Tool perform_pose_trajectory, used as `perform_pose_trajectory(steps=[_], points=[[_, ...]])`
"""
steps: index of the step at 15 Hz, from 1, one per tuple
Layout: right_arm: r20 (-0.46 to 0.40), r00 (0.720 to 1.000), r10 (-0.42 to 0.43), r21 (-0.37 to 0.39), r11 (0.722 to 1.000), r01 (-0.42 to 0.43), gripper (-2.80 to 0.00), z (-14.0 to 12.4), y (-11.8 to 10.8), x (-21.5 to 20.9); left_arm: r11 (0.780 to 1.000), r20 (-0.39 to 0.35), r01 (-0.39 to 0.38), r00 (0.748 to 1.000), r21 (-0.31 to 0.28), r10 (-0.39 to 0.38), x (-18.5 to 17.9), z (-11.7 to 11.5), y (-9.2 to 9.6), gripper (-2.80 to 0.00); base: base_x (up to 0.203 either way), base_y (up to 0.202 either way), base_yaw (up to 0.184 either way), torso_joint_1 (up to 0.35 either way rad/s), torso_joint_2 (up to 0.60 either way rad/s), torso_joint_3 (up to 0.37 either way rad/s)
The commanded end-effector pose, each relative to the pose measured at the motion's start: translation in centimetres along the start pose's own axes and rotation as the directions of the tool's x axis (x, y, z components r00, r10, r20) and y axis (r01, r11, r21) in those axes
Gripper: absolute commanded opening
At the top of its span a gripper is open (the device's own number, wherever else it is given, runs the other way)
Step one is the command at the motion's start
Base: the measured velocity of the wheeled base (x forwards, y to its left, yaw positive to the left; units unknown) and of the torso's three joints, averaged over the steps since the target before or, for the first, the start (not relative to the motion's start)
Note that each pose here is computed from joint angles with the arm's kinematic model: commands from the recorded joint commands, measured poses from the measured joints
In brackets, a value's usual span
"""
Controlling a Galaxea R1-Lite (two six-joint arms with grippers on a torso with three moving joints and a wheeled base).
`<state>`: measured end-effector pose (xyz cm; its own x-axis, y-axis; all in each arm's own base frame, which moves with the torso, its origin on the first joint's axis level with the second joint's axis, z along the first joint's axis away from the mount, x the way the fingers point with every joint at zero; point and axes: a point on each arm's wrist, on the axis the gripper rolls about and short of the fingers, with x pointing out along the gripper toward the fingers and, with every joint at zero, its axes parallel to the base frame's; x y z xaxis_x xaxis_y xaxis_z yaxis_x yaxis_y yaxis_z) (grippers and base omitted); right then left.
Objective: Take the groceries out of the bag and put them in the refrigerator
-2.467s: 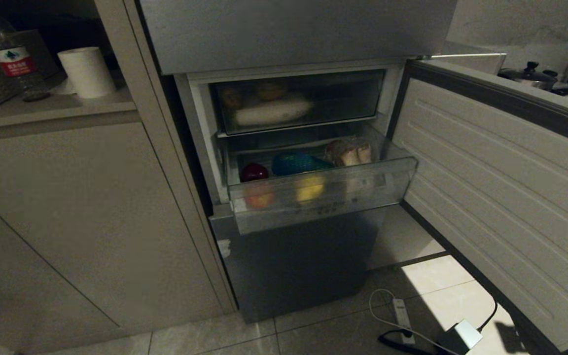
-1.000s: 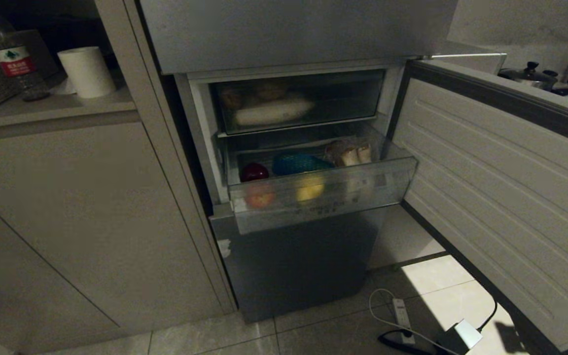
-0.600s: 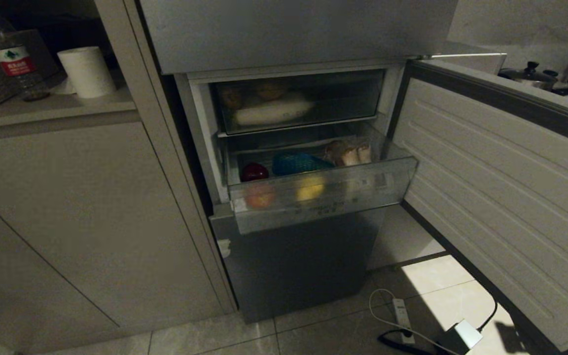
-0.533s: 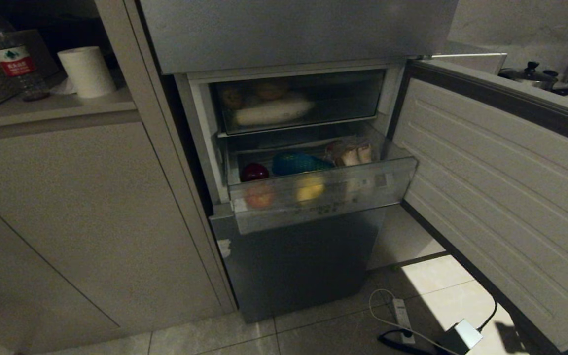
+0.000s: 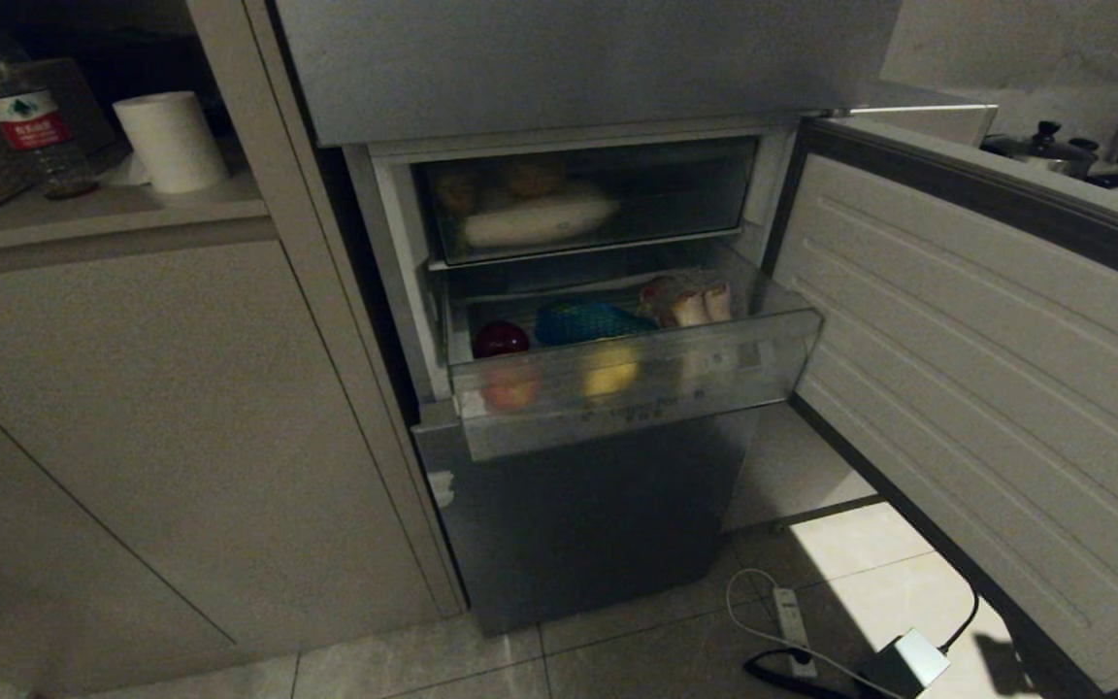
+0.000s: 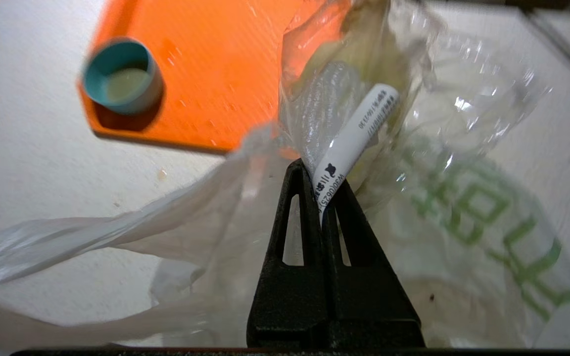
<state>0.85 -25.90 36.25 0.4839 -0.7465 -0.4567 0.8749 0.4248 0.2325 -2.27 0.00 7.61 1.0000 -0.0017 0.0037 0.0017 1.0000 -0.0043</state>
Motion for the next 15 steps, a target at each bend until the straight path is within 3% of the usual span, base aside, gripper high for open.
perform_pose_trajectory(steps=[1,4,8,12,15], points=[[-0.092,0.996,0.001,0.046,0.999,0.003,-2.80,-1.2,-1.4,2.6,1.000,0.001,0.000,1.000,0.000,0.000,0.0,0.0,0.0,-2.80,0.000,0.000,0.000,0.000,0.00,0.000],[-0.242,0.970,0.014,0.089,0.996,0.008,-2.80,-4.6,-2.8,5.0,1.000,0.001,0.000,1.000,0.000,0.000,0.0,0.0,0.0,-2.80,0.000,0.000,0.000,0.000,0.00,0.000],[-0.423,0.905,0.039,0.146,0.989,0.025,-2.80,-9.5,-4.0,7.4,1.000,0.001,0.000,1.000,0.000,0.000,0.0,0.0,0.0,-2.80,0.000,0.000,0.000,0.000,0.00,0.000],[-0.520,0.852,0.049,0.194,0.979,0.062,-2.80,-11.9,-5.6,10.3,1.000,0.001,0.000,1.000,0.000,0.000,0.0,0.0,0.0,-2.80,0.000,0.000,0.000,0.000,0.00,0.000],[-0.546,0.836,0.061,0.211,0.975,0.067,-2.80,-12.5,-6.1,11.2,1.000,0.001,0.000,1.000,0.000,0.000,0.0,0.0,0.0,-2.80,0.000,0.000,0.000,0.000,0.00,0.000]])
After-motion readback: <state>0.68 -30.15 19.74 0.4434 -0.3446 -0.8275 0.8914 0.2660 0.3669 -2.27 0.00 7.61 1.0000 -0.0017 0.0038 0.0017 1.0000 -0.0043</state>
